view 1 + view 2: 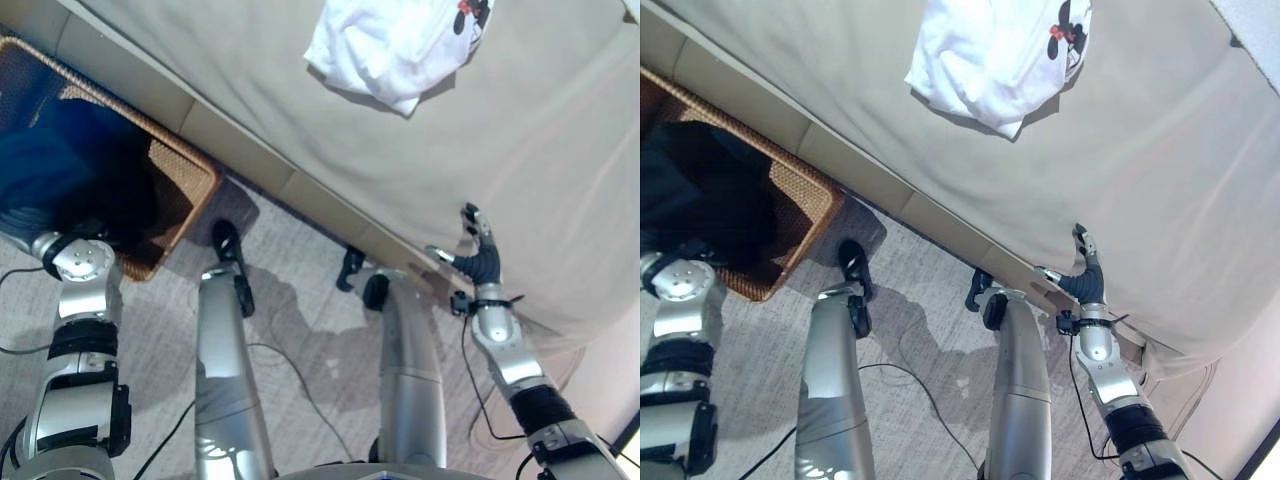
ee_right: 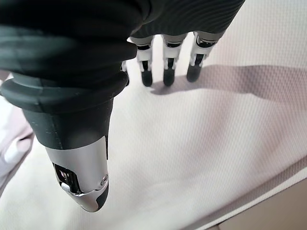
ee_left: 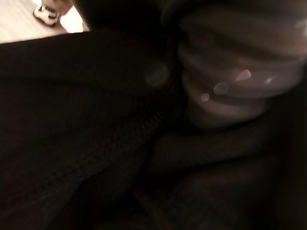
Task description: Pick up clothes into the bucket
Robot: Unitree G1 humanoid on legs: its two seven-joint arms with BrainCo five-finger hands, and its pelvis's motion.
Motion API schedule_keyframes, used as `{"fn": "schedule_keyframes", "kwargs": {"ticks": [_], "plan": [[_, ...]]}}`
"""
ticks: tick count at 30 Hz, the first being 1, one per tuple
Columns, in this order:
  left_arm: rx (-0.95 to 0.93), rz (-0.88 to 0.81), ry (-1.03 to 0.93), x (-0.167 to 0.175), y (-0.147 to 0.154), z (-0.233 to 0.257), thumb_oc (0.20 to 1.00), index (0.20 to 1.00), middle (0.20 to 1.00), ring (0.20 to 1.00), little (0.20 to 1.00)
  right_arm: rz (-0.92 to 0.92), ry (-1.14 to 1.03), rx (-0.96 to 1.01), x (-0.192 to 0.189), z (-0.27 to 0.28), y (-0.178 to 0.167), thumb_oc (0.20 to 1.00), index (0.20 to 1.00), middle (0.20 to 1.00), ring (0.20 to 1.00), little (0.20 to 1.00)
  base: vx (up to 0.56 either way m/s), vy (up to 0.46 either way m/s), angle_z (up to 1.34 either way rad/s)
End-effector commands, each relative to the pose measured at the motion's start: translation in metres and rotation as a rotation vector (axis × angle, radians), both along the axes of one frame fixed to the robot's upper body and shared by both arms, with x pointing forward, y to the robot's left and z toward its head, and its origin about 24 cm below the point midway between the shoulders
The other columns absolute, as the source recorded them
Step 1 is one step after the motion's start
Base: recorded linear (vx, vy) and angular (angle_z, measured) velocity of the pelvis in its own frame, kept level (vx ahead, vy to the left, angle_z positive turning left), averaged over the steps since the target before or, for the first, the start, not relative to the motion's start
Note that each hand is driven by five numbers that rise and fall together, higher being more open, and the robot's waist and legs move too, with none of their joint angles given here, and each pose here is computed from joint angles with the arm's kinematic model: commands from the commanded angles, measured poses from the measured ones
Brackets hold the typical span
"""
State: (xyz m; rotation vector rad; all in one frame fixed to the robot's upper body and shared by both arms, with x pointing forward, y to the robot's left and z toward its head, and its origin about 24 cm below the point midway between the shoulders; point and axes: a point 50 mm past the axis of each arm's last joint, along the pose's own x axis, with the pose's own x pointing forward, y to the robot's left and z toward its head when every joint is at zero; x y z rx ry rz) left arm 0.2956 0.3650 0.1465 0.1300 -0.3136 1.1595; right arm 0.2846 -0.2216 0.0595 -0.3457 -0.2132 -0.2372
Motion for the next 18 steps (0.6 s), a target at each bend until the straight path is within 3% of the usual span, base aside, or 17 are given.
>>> {"fn": "schedule_keyframes", "kwargs": {"ticks": [1, 6, 7, 8, 14, 18], "plan": [[-0.092, 0.022, 0.021, -0.002, 0.008, -0.015, 0.200, 0.200, 0.200, 0.200, 0.200, -0.033, -0.086, 0.007, -0.008, 0.019, -0.018, 1.000, 1.000, 1.000, 1.000, 1.000, 0.00, 0.000, 0.00], [-0.111, 0.022, 0.021, -0.001, 0.007, -0.016, 0.200, 0.200, 0.200, 0.200, 0.200, -0.023, -0.102, 0.008, -0.007, 0.024, -0.018, 1.000, 1.000, 1.000, 1.000, 1.000, 0.00, 0.002, -0.01], [-0.115, 0.000, 0.016, 0.001, 0.007, -0.015, 0.285, 0.285, 0.285, 0.285, 0.285, -0.013, -0.113, 0.002, -0.007, 0.027, -0.018, 1.000, 1.000, 1.000, 1.000, 1.000, 0.00, 0.000, 0.00], [-0.111, -0.021, 0.005, 0.002, 0.006, -0.014, 1.000, 1.000, 1.000, 1.000, 1.000, -0.012, -0.112, -0.003, -0.007, 0.028, -0.019, 1.000, 1.000, 1.000, 1.000, 1.000, 0.00, 0.000, 0.00], [-0.119, -0.073, -0.020, 0.003, 0.000, -0.018, 1.000, 1.000, 1.000, 1.000, 1.000, -0.017, -0.115, -0.005, -0.006, 0.029, -0.021, 1.000, 1.000, 1.000, 1.000, 1.000, 0.00, 0.000, 0.00], [-0.188, -0.092, 0.092, 0.004, 0.003, -0.039, 1.000, 1.000, 1.000, 1.000, 1.000, -0.018, -0.098, -0.010, -0.005, 0.027, -0.022, 1.000, 1.000, 1.000, 1.000, 1.000, 0.00, 0.005, -0.01]]}}
